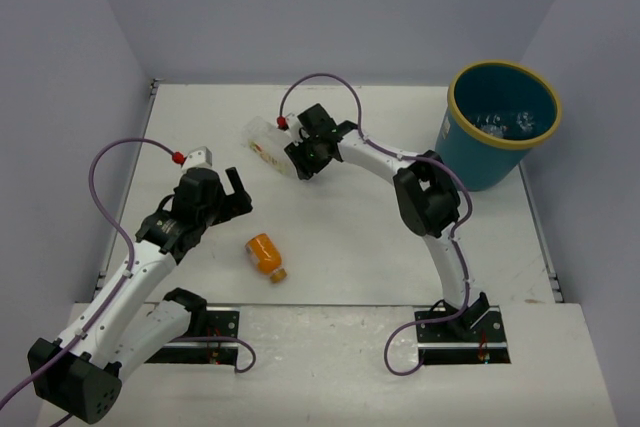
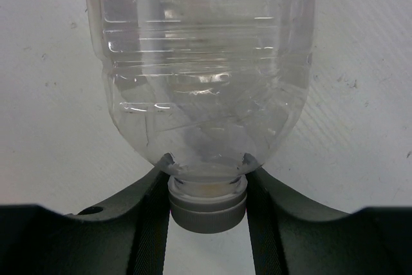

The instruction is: Put the plastic bottles in the bin

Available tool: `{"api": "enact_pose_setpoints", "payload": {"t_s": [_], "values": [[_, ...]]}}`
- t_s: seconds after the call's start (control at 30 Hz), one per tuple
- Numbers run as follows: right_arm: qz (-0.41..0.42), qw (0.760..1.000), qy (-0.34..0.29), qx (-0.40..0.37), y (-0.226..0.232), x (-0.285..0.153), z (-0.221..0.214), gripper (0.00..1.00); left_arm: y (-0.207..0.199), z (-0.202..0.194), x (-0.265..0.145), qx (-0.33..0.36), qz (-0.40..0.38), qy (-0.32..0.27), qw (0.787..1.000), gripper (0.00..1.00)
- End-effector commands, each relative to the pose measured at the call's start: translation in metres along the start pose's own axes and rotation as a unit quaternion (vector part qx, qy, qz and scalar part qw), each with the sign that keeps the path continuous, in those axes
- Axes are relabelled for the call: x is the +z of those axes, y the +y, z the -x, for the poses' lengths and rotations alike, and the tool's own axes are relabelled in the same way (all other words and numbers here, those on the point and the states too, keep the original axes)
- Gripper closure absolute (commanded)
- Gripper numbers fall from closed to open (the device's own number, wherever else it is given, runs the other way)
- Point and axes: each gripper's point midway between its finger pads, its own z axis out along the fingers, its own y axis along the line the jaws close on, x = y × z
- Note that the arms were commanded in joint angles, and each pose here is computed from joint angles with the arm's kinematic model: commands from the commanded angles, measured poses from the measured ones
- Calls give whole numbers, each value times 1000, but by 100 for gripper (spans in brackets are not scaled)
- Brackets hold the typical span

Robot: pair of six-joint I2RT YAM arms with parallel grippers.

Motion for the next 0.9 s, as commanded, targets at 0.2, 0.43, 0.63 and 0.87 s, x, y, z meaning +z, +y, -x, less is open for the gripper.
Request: {"api": "enact_pose_setpoints", "payload": {"t_s": [0.2, 0.43, 0.63, 0.87], "values": [[-40, 981, -190, 6, 8, -138, 89, 94, -2, 7, -4, 4, -6, -17, 1000, 0], [-123, 957, -258, 44, -16, -218, 103, 100, -1, 6, -4, 2, -7, -17, 1000, 0], [-218, 912, -324, 123, -64, -306, 96, 100, -1, 7, -6, 1, -10, -22, 1000, 0], [-329, 831, -359, 270, -146, -397, 29, 100, -2, 8, -7, 0, -11, -24, 1000, 0]]}}
